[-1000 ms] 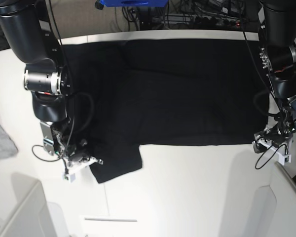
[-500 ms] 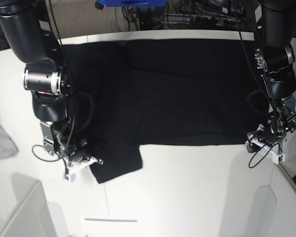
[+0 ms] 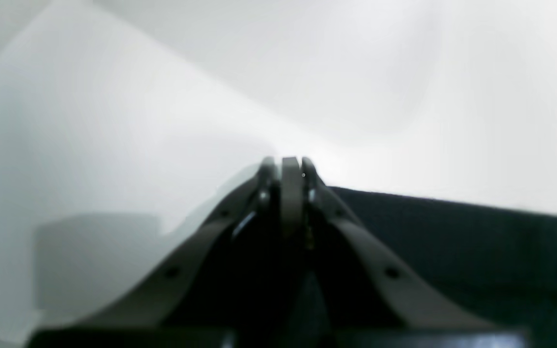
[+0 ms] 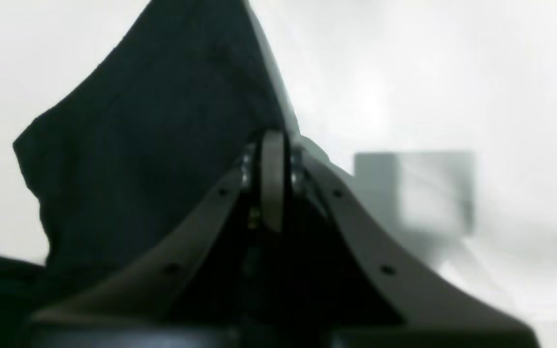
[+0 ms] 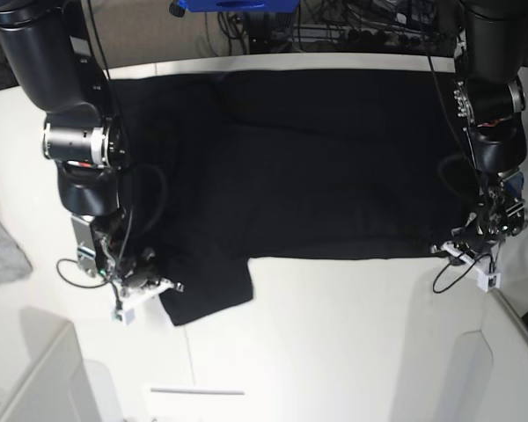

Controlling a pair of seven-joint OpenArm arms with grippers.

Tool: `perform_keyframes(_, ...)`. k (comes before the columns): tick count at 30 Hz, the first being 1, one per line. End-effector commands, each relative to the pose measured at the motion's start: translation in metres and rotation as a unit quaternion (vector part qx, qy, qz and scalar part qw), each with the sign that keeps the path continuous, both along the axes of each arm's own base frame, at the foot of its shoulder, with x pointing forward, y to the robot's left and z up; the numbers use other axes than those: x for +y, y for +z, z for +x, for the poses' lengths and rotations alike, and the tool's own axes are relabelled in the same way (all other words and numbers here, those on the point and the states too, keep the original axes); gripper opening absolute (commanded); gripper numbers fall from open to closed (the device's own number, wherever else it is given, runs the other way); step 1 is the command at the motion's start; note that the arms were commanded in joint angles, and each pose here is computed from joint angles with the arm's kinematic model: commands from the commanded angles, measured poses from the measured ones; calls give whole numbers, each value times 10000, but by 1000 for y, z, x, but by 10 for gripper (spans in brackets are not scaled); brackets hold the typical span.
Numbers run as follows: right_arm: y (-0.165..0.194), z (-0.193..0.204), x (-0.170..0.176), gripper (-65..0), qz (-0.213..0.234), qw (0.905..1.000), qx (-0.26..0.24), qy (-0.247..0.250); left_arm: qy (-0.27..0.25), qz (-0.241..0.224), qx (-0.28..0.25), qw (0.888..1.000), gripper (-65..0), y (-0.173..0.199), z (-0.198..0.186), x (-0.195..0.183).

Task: Fold the T-shirt properly
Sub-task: 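Move the left gripper to the opposite hem corner and grasp, then lift both hem corners and fold them toward the collar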

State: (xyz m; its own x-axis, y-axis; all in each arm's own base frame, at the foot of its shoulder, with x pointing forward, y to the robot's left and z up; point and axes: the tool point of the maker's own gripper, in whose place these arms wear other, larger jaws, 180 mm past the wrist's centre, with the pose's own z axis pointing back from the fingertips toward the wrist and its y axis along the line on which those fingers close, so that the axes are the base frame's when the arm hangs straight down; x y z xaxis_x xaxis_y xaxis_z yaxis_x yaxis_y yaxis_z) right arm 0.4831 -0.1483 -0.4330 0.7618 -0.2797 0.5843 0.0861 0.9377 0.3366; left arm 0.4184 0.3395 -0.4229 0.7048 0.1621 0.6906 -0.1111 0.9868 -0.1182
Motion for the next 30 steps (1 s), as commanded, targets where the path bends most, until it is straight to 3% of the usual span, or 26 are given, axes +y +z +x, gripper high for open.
perform_keyframes(1, 23, 18, -4, -650, -30, 9994, -345, -42, -149, 63, 225, 9996, -650, -2, -2, -3)
perform_keyframes(9, 42, 22, -6, -650, -146, 9965, -820, 9, 4, -25, 109, 9999, -650, 3, 0, 3)
perform_keyframes(16, 46, 24, -6, -650, -155, 9961, -866, 21, -57, 166, -276, 9995, -650, 28, 4, 7)
perform_keyframes(30, 75, 22, -2, -650, -292, 9930, -1114, 271, -258, 519, -194, 9981, -650, 48, -18, 8)
